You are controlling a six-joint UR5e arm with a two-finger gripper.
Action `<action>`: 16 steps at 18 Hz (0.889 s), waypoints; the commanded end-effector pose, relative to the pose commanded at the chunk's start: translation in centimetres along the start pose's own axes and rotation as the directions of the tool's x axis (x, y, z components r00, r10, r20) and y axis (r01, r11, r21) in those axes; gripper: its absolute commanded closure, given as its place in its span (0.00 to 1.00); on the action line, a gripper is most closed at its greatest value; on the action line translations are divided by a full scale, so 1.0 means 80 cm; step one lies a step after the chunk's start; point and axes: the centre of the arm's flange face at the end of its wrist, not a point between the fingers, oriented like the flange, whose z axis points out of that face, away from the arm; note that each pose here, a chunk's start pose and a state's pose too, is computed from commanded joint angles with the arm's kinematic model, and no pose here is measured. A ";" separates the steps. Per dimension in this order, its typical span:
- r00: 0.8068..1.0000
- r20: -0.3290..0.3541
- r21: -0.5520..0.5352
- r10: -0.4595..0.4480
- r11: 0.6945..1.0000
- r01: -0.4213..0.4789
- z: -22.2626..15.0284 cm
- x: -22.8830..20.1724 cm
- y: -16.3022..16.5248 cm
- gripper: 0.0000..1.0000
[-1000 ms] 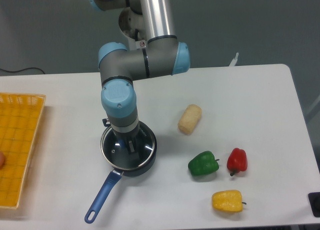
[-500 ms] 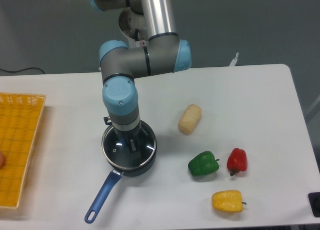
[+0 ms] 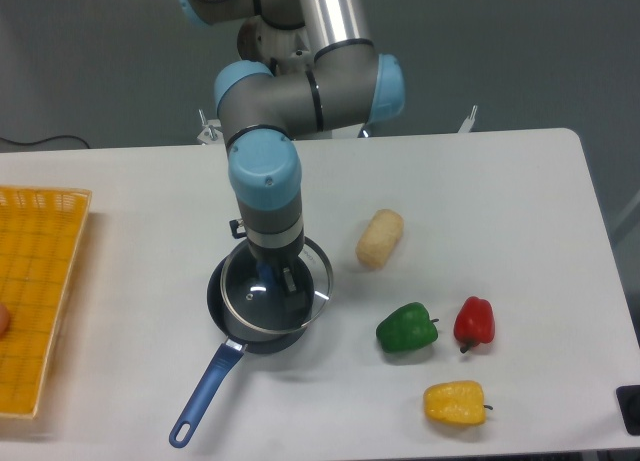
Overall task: Open the lid
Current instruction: 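Lift the glass lid off the saucepan and move it aside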
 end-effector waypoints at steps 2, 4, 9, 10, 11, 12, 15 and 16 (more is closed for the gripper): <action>1.000 -0.006 -0.002 -0.011 1.000 0.011 0.001 -0.002 0.008 0.61; 0.999 -0.018 -0.005 -0.028 1.000 0.028 0.002 -0.004 0.021 0.61; 0.997 -0.042 -0.016 -0.071 0.997 0.070 0.004 -0.010 0.054 0.61; 0.996 -0.043 -0.026 -0.078 0.997 0.077 0.004 -0.011 0.061 0.61; 0.995 -0.042 -0.036 -0.089 0.995 0.088 0.004 -0.013 0.070 0.61; 0.995 -0.041 -0.044 -0.095 0.995 0.093 0.004 -0.014 0.077 0.61; 0.995 -0.042 -0.046 -0.088 0.995 0.086 0.004 -0.018 0.097 0.61; 0.996 -0.042 -0.046 -0.085 0.996 0.083 0.004 -0.020 0.103 0.61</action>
